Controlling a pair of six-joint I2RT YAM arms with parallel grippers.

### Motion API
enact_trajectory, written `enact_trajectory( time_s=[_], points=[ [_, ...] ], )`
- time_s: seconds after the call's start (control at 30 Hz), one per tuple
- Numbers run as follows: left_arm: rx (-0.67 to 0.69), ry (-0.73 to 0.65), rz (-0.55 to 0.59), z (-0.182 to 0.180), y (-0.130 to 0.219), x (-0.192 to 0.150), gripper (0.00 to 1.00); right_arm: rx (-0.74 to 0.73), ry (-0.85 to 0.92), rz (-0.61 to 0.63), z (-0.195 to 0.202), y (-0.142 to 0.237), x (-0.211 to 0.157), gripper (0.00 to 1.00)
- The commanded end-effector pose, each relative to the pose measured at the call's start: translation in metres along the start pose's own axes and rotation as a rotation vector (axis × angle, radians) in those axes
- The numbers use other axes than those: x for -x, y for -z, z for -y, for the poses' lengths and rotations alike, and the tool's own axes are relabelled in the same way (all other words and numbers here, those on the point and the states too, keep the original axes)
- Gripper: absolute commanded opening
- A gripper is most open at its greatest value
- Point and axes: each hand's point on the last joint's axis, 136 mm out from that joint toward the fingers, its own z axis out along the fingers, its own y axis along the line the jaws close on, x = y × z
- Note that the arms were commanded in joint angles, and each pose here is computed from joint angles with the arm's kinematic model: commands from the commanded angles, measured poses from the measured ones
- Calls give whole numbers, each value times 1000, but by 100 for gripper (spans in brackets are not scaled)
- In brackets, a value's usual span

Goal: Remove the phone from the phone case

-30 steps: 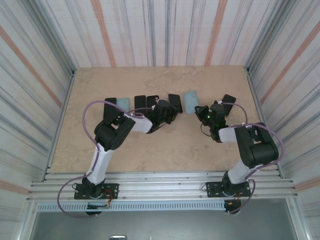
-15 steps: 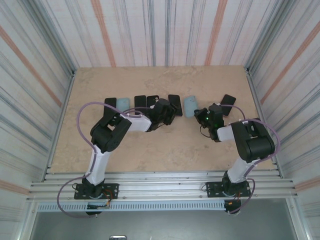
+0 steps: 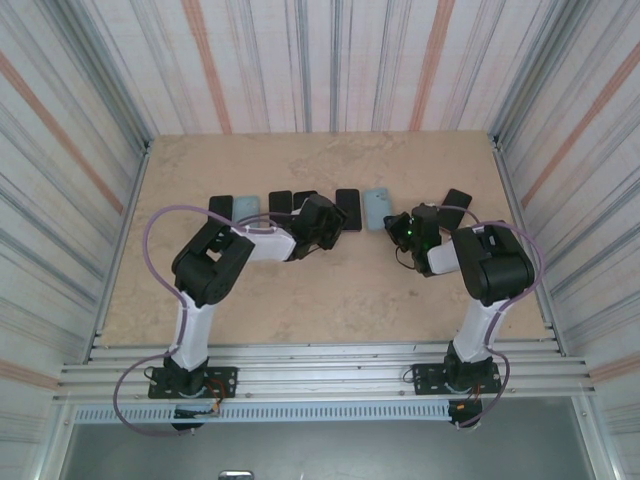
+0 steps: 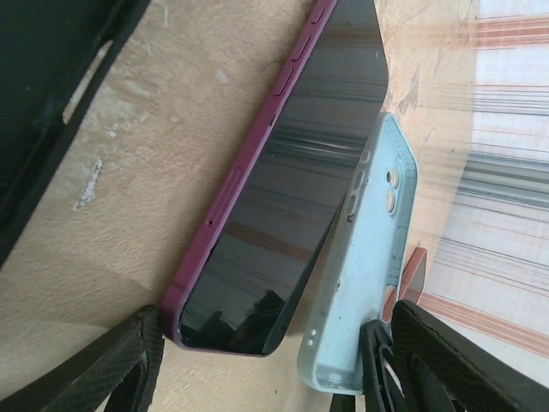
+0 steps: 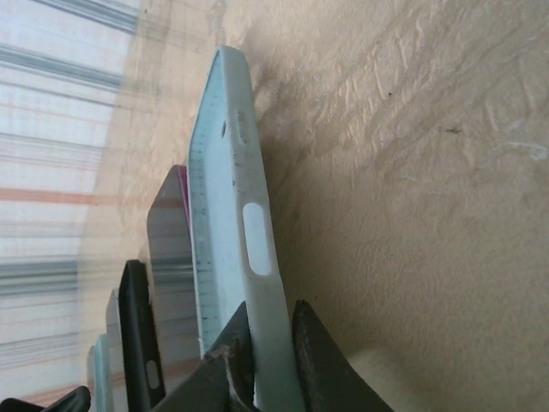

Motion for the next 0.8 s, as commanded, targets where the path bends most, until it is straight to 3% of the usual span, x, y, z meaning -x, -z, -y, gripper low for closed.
enact_trajectory(
  time_s=[0.0,0.23,0.43,0.5,0.77],
  points=[
    [-29,-41,12,19,19,7,73,30,35,-9,-9,-5,3,23],
    [-44,-61,21,26,28,10,74,-12,105,-24,-4,-1,0,36],
    [-76,-141,28,49,45,11,80,-64,209,-51,-8,6,1,54],
    [-83,-159,20,56,49,10,86,-89,245,-54,-8,9,2,57],
    [-129,-209,-1,69,65,9,90,-228,388,-55,-2,28,7,67]
  ],
)
